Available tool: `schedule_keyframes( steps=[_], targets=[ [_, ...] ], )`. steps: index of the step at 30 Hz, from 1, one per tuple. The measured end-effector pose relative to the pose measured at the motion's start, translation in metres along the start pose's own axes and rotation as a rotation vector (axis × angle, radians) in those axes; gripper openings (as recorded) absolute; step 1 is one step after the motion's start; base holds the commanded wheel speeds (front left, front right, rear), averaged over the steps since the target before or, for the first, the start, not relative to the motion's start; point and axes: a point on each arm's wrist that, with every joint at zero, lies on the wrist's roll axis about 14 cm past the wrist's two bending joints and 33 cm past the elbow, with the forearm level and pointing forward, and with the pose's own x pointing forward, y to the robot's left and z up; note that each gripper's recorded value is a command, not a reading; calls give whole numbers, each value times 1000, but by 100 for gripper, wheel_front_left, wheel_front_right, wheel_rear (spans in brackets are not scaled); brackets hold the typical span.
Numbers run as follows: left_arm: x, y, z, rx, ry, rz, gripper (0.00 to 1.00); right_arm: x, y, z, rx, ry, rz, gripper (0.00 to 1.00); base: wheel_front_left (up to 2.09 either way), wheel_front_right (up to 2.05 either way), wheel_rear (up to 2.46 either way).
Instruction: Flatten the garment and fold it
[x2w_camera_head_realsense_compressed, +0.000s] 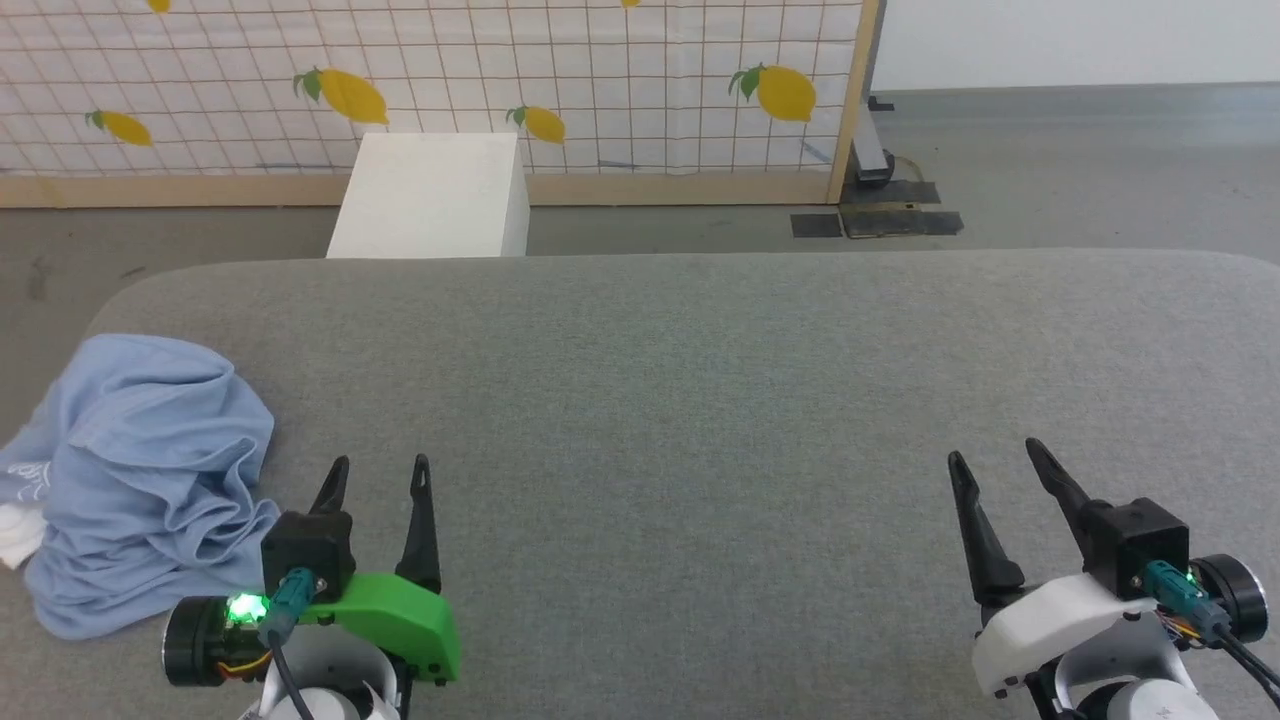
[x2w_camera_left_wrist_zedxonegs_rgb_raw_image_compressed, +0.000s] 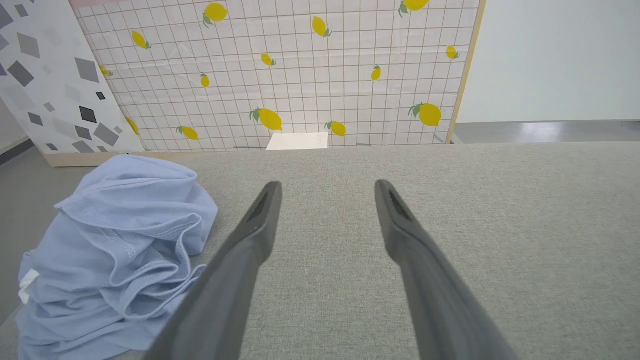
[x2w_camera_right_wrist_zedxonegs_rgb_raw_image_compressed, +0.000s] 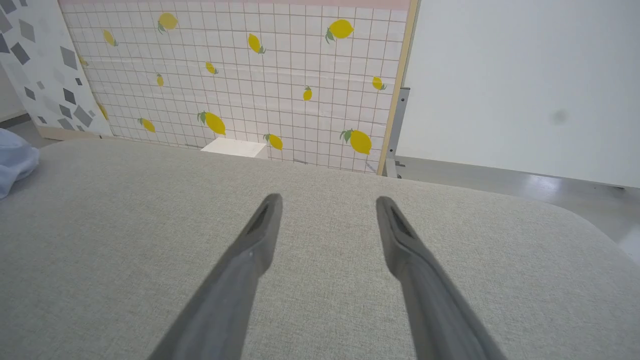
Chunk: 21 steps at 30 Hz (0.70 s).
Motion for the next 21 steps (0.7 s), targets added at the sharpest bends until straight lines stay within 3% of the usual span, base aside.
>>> schedule_keyframes(
  steps=[21],
  targets=[
    [-25,42,3,-9,-33,142,100,21,40,3,0,-25,124,100,0,0,0]
  ],
)
